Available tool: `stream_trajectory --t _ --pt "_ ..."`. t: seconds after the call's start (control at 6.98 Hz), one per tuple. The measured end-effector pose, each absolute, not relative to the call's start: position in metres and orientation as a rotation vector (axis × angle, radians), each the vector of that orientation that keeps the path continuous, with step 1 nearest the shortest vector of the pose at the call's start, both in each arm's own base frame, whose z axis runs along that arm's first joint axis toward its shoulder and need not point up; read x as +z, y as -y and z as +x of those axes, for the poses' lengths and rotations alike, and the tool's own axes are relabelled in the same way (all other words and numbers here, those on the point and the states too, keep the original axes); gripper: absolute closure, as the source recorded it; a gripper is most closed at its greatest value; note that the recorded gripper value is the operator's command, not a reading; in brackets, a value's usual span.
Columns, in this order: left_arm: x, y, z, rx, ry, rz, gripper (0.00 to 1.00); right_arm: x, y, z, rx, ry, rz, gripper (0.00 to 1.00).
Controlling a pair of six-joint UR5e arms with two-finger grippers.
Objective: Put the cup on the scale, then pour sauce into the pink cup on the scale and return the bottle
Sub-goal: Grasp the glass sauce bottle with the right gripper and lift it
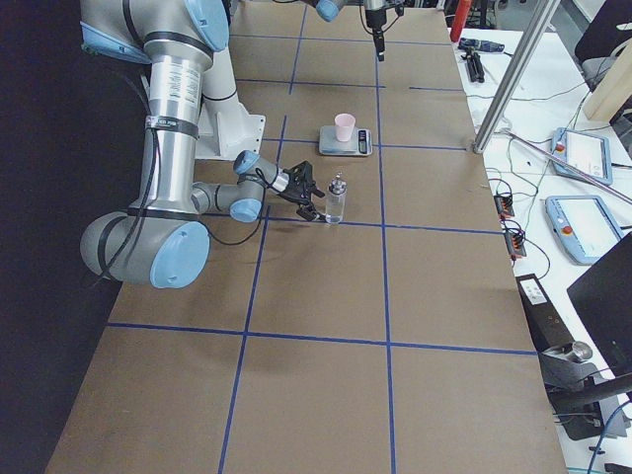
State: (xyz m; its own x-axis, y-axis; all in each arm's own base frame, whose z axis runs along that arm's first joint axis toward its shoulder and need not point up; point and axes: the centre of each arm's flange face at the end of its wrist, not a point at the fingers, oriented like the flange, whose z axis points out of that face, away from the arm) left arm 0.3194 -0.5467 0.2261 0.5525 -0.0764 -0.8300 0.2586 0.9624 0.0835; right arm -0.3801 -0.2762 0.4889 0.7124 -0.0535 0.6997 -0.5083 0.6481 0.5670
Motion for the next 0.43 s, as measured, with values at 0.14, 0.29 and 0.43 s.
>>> stream_trajectory --t 0.14,0.29,0.43 --pt "0.226 0.547 0.319 -0.201 -0.965 0.206 0.44 0.489 0.277 -0.386 0.303 0.75 0.855 0.0" --pt "0.227 0.547 0.319 -0.202 -0.963 0.207 0.44 0.486 0.279 -0.393 0.322 0.759 0.865 0.0" --pt "0.227 0.547 0.319 -0.203 -0.962 0.208 0.44 0.488 0.281 -0.399 0.334 0.754 0.878 0.01"
